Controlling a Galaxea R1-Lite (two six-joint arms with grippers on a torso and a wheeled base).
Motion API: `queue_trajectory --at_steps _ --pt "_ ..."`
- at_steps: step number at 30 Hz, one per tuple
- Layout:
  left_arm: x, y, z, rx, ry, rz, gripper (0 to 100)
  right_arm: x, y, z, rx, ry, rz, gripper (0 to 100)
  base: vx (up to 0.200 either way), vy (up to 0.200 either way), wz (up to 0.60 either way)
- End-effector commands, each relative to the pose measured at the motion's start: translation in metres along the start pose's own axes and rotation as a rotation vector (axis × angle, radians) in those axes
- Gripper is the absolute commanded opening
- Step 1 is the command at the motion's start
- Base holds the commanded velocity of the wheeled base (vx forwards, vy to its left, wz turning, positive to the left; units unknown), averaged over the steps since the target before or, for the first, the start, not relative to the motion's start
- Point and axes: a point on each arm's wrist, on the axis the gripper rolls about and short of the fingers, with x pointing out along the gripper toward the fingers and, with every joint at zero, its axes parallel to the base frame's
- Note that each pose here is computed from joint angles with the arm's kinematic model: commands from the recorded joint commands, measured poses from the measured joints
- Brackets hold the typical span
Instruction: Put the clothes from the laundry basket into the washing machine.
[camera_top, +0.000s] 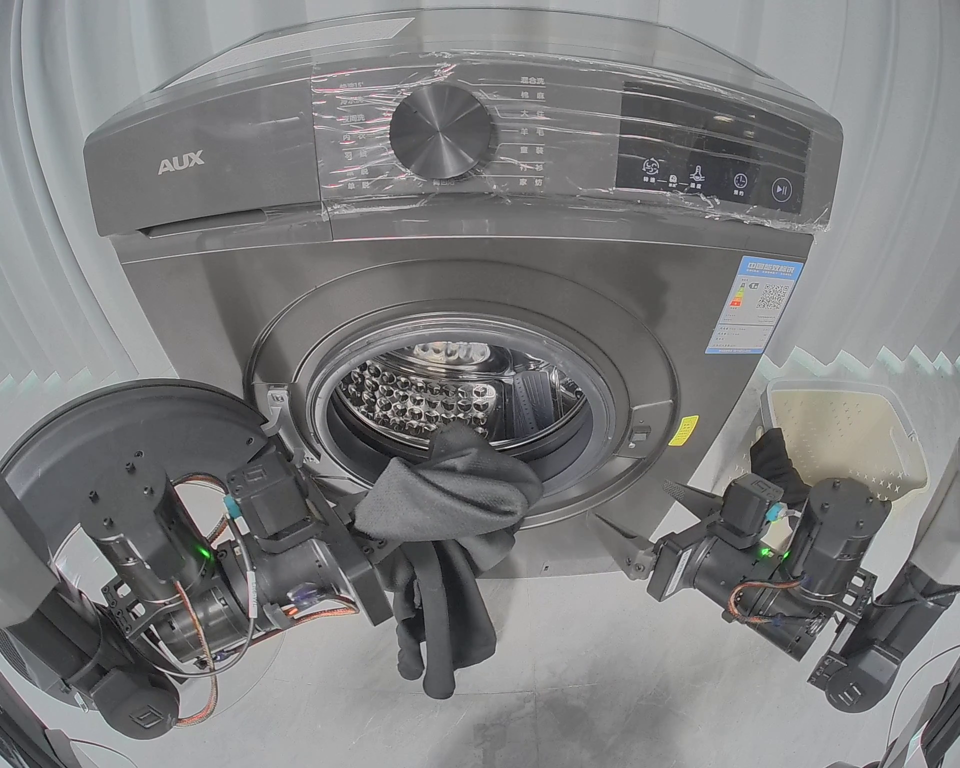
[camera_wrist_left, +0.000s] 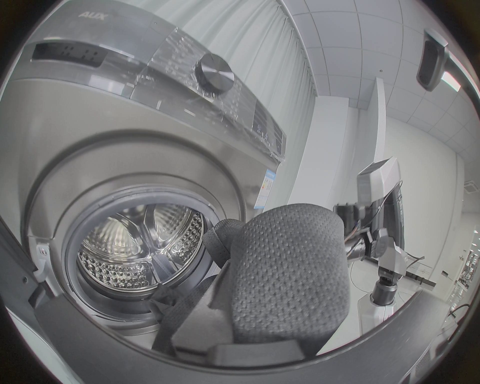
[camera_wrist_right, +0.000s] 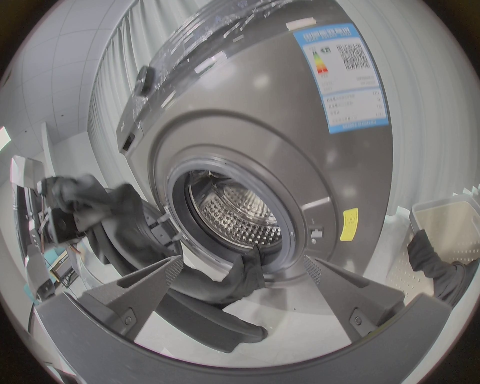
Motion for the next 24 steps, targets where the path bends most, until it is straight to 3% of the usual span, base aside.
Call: queue_trajectory --at_steps 1,9,14,24 --pt "-0.008 -0.002 0.011 0.006 -0.037 -0.003 0 0.014 -0.003 -0.030 -0.012 0.106 -0.016 100 0.000 0.000 0.00" --pt "-0.007 -0.003 0.013 0.009 -0.046 -0.011 0 0.047 0.007 -0.053 -0.018 0.124 0.010 100 0.000 0.000 0.00" --pt "-0.013 -0.006 0.016 0.010 -0.049 -0.056 0 0.064 0.018 -0.066 -0.023 0.127 0.042 100 0.000 0.000 0.00" --pt "-0.019 -0.008 0.008 -0.003 -0.009 -0.068 0 0.082 0.023 -0.062 -0.022 0.079 0.068 100 0.000 0.000 0.00"
